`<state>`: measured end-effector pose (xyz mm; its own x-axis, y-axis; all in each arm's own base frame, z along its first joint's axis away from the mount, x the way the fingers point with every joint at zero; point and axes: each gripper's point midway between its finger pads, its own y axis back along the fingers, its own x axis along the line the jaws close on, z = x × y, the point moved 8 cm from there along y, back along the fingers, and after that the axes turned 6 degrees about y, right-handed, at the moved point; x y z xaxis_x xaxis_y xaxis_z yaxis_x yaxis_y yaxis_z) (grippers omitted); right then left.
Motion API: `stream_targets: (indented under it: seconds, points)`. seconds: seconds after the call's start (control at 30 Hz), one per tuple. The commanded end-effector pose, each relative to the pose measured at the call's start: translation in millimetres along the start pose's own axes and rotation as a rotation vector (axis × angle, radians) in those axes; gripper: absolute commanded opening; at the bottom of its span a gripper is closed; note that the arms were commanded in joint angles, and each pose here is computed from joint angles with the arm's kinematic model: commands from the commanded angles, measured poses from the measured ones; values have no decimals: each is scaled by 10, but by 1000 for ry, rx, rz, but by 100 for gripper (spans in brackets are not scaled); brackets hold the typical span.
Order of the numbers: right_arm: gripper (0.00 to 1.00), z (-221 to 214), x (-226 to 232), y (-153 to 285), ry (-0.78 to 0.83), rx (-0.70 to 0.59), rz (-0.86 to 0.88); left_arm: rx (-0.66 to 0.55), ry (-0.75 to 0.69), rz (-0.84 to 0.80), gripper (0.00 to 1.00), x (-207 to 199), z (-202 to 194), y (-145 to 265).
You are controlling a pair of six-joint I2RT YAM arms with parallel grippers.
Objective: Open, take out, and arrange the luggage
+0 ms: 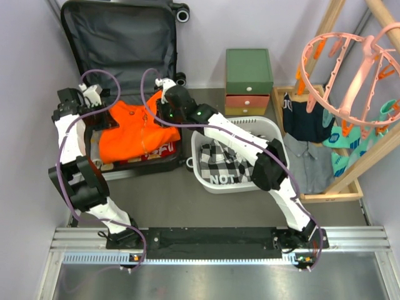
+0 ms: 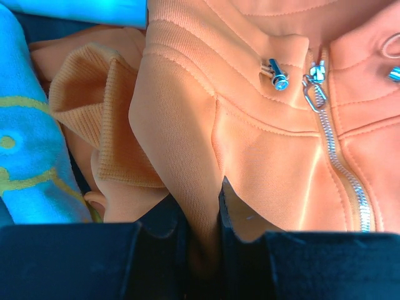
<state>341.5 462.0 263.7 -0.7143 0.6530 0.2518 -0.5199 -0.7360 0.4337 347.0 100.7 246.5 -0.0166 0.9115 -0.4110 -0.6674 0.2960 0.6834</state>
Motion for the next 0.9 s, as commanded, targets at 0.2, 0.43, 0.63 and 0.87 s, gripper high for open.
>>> stream_targets:
  seconds: [0.2,0.43,0.63,0.87]
  points:
    - [0,562,166,740,-5,-136,53,-88,-63,-52,0,-327,172,443]
    - [0,548,251,1092,5,-104,91,-109,-110,-32,0,-454,195,700]
    - [0,367,400,1248,17,-14,164,-95,-148,-31,0,-575,152,922]
    - [0,-42,581,1371,-8,105,288,-36,-182,32,0,-557,-35,1062]
